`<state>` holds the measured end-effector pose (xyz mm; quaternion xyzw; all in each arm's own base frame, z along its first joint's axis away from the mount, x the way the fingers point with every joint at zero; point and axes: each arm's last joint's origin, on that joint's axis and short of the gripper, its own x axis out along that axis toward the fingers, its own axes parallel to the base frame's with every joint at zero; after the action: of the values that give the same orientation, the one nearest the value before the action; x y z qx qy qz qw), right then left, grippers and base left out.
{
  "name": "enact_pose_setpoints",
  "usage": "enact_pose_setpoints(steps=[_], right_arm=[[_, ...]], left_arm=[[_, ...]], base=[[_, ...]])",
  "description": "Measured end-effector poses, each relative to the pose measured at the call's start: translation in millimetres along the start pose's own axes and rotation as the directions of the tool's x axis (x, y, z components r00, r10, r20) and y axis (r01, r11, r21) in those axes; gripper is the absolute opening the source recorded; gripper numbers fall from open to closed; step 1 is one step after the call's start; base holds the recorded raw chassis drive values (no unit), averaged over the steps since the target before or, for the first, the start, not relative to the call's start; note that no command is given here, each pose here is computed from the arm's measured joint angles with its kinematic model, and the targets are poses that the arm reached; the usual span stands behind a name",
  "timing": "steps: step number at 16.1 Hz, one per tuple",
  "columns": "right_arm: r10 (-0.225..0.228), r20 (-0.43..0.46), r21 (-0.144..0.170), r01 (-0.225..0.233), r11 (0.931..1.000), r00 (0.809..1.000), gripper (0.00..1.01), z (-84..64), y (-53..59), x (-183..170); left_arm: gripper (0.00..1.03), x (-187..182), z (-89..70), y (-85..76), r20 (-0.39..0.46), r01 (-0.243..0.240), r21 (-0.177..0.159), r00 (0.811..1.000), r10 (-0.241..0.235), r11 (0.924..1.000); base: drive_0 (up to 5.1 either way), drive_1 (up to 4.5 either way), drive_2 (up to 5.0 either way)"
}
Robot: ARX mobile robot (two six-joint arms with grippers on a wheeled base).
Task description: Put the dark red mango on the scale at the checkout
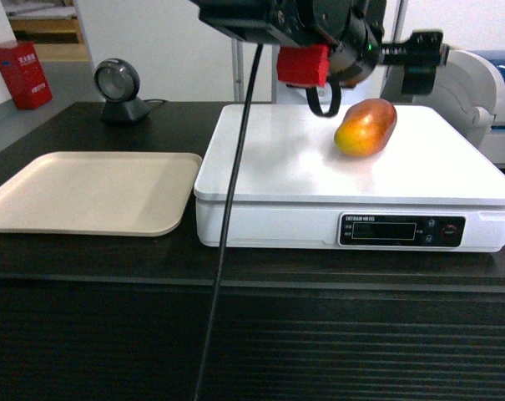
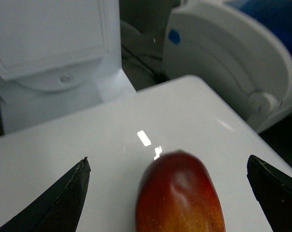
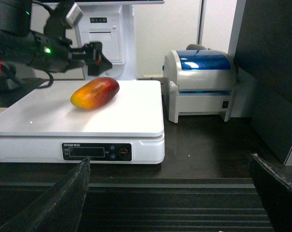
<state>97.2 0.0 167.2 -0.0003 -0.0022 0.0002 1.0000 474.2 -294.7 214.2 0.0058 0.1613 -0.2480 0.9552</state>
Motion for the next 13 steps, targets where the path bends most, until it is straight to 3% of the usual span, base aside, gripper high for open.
enact_pose_setpoints(steps=[3, 4, 6, 8, 10, 11, 12, 13], right_arm=[[0.000, 0.000, 0.000, 0.000, 1.0000, 1.000, 0.98, 0.0, 0.0, 0.0], [0.000, 0.000, 0.000, 0.000, 1.0000, 1.000, 0.98, 0.0, 0.0, 0.0], [0.000, 0.001, 0.000, 0.000, 1.0000, 1.000, 0.98, 0.1, 0.0, 0.0], [0.000, 0.000, 0.000, 0.000, 1.0000, 1.000, 0.98, 0.0, 0.0, 0.0], [0.000, 0.000, 0.000, 0.000, 1.0000, 1.000, 0.98, 0.0, 0.0, 0.0], [0.000, 0.000, 0.000, 0.000, 1.0000, 1.000, 0.98, 0.0, 0.0, 0.0], [-0.001, 0.000, 0.000, 0.001, 1.0000, 1.000, 0.98, 0.0, 0.0, 0.0], [0.000, 0.000, 0.000, 0.000, 1.0000, 1.000, 0.98, 0.0, 0.0, 0.0]], left_arm=[[0.98, -51.3, 42.2, 13.1, 0.207, -0.051, -0.043, 0.977, 0.059, 0.9978], [0.98, -79.3, 53.3, 17.3, 0.299, -0.065, -0.049, 0.951, 0.076, 0.9967], [0.98, -130.6, 55.9, 15.9, 0.416, -0.089, -0.030, 0.905, 0.093, 0.9956], [0.98, -167.9, 32.7, 14.5, 0.435, -0.124, -0.010, 0.893, 0.116, 0.9922], [0.98, -192.3, -11.7, 18.7, 0.344, -0.198, 0.017, 0.922, 0.180, 0.9801], [0.85, -215.9, -32.4, 29.5, 0.291, -0.368, -0.027, 0.887, 0.359, 0.9296], [0.71, -256.5, -47.5, 49.2, 0.277, -0.450, -0.058, 0.850, 0.448, 0.8910], [0.58, -295.2, -57.2, 66.8, 0.293, -0.481, -0.081, 0.826, 0.482, 0.8732]], base=[[0.0, 0.00, 0.0], [0.0, 0.00, 0.0], [0.0, 0.00, 0.0], [0.0, 0.00, 0.0], [0.0, 0.00, 0.0], [0.0, 0.00, 0.0], [0.0, 0.00, 0.0], [0.0, 0.00, 0.0]])
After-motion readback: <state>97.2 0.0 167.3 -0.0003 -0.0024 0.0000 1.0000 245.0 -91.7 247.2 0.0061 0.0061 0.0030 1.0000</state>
